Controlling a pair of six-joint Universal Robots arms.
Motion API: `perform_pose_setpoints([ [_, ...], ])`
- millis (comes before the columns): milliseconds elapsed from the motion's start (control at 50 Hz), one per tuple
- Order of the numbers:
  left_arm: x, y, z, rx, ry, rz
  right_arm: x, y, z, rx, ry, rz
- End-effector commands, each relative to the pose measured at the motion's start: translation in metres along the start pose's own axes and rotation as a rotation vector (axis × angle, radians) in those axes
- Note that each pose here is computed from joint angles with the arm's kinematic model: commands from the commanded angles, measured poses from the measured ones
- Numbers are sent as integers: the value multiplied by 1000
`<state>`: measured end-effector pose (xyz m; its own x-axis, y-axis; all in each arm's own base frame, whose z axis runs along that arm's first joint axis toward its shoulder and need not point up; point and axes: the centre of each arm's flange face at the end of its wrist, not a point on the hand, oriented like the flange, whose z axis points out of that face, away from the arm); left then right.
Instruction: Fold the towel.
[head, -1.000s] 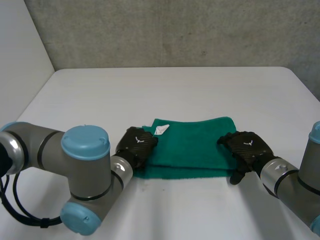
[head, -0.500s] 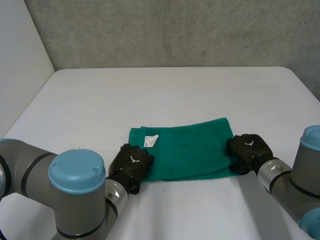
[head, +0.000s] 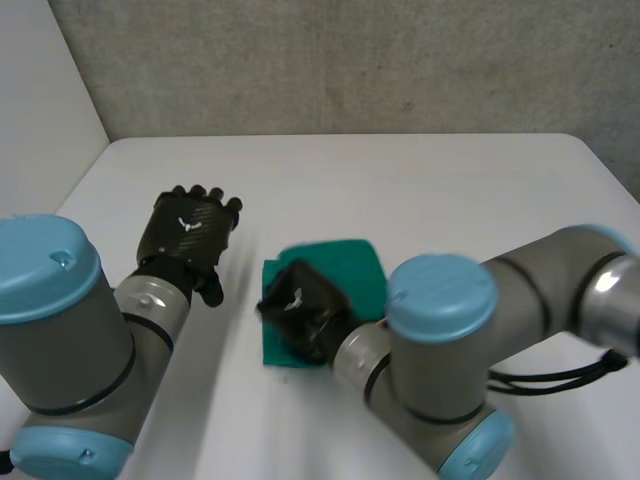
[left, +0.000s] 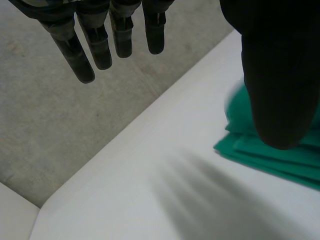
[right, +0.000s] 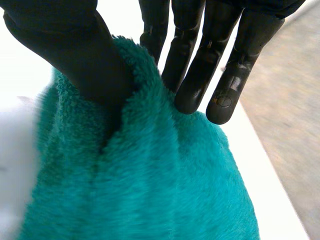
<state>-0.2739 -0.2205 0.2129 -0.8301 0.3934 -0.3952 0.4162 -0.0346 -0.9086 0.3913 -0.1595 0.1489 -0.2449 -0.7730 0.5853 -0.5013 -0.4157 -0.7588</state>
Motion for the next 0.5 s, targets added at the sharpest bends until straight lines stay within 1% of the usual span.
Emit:
perform_pose_setpoints([
  [20,-4,-11,11,39,-14,-119,4,11,2,-76,44,43],
  [40,-4,-12,13,44,-15,-136,22,10,-2,-85,115,110],
  [60,-3,-14,19,49,-13,-171,34,8,-5,-84,154,147],
  [100,4,-16,24,57,8,-207,71,10,-22,-58,243,338],
  [160,15,-22,30,81,53,-244,87,13,-31,-23,261,480],
  [180,19,-23,31,86,73,-251,95,14,-36,0,260,564],
  [200,28,-25,32,95,116,-271,99,15,-38,9,256,603],
  [260,42,-27,33,101,181,-312,116,27,-42,11,274,722],
  [300,55,-26,35,94,231,-360,123,35,-44,-3,284,759],
  [340,59,-25,35,85,246,-373,130,44,-47,-39,294,790],
  [360,70,-17,36,41,278,-402,131,47,-48,-52,297,797],
  [440,87,0,35,-46,314,-411,127,59,-41,-118,277,824],
  [500,91,10,36,-96,316,-403,123,69,-33,-154,265,839],
])
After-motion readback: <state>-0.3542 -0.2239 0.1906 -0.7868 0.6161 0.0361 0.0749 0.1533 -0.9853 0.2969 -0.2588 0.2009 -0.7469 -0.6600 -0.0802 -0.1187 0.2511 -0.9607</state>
